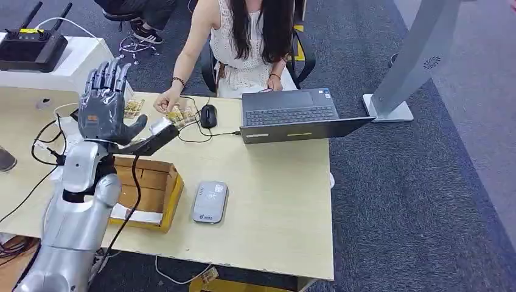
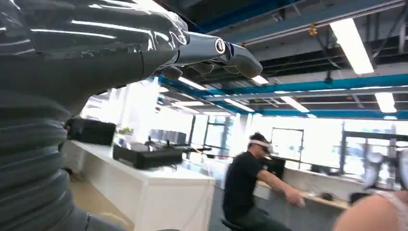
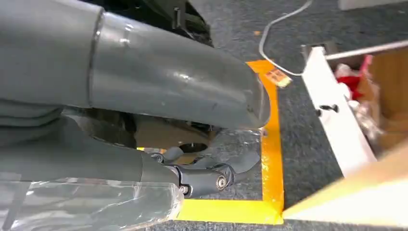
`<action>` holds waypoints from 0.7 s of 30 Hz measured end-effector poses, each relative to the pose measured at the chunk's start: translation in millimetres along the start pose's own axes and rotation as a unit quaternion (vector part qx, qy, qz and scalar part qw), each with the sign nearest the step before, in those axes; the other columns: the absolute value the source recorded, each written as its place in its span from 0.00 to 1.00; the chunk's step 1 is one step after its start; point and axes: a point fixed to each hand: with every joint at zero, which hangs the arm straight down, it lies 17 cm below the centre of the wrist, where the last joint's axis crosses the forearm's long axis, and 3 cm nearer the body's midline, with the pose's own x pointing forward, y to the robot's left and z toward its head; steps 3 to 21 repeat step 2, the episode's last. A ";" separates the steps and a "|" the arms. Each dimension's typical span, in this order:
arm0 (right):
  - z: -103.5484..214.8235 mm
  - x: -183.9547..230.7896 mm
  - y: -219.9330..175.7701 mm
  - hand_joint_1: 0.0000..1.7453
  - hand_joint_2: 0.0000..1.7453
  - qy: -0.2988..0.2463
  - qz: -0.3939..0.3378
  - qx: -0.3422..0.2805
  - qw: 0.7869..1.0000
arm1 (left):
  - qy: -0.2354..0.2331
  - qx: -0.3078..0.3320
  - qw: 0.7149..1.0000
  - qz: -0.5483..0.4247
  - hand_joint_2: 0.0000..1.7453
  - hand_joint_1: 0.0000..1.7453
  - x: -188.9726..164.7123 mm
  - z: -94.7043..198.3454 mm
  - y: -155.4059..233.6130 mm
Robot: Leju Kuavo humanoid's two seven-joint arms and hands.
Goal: Pass the card to the sensor for recognition and then transmit it.
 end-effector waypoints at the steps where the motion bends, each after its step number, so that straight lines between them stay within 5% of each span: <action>1: 1.2 -1.1 -2.5 0.00 0.00 -0.003 -0.007 -0.004 1.000 | -0.011 0.005 1.000 0.017 1.00 0.00 0.0 16.0 -0.4; 2: 2.5 -2.2 -5.4 0.00 0.00 -0.006 -0.014 -0.010 1.000 | -0.016 0.008 0.999 0.037 1.00 0.00 -3.6 33.8 -1.9; 21: 2.5 -2.2 -5.4 0.00 0.00 -0.006 -0.014 -0.010 1.000 | -0.016 0.008 0.999 0.037 1.00 0.00 -3.6 33.8 -1.9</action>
